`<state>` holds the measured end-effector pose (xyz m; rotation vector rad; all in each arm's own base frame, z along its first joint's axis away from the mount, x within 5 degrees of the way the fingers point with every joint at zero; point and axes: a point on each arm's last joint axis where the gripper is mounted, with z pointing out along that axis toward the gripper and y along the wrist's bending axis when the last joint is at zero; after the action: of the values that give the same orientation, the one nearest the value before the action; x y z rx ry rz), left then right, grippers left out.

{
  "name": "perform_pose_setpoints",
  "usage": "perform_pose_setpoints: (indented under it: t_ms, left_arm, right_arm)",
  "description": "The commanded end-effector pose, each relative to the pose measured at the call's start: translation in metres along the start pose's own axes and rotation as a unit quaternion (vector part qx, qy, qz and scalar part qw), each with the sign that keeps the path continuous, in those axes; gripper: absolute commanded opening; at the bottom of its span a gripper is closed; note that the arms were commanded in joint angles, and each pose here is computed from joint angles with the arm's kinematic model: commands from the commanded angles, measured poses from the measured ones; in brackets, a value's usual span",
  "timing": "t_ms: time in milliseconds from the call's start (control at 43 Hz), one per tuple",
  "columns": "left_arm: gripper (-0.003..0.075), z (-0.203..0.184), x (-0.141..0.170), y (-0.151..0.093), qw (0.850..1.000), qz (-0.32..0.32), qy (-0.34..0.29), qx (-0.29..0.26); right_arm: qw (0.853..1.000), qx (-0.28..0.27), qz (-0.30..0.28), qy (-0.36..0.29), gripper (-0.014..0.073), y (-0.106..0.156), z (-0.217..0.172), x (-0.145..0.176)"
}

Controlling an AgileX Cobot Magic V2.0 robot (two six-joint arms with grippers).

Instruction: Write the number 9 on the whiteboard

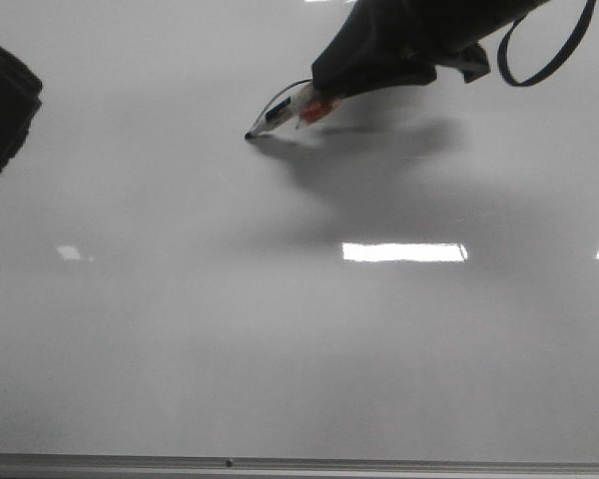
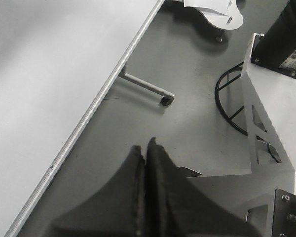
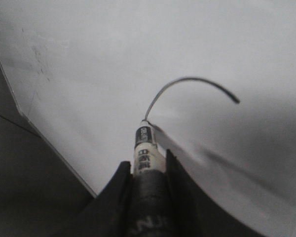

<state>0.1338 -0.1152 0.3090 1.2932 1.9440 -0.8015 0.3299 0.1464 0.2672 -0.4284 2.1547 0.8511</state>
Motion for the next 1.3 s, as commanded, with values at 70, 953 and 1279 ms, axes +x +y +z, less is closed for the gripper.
perform_pose_setpoints:
  t_ms: [70,953,1279]
  left_arm:
    - [-0.0019,-0.006,-0.012,-0.003,0.999,-0.004,-0.040,-0.003]
    - [-0.0019,-0.006,-0.013,-0.003,0.999,-0.005,-0.042,-0.003]
    - [-0.0018,-0.006,-0.012,-0.003,0.999,-0.005,-0.041,-0.001]
  right_arm:
    - [0.999,0.032,-0.008,-0.014,-0.0061,-0.007,-0.019,0.002]
    - [0.996,0.083,-0.003,0.013,-0.0061,-0.034,-0.034,0.020]
    - [0.998,0.015,-0.013,0.064,-0.0061,-0.011,-0.034,0.040]
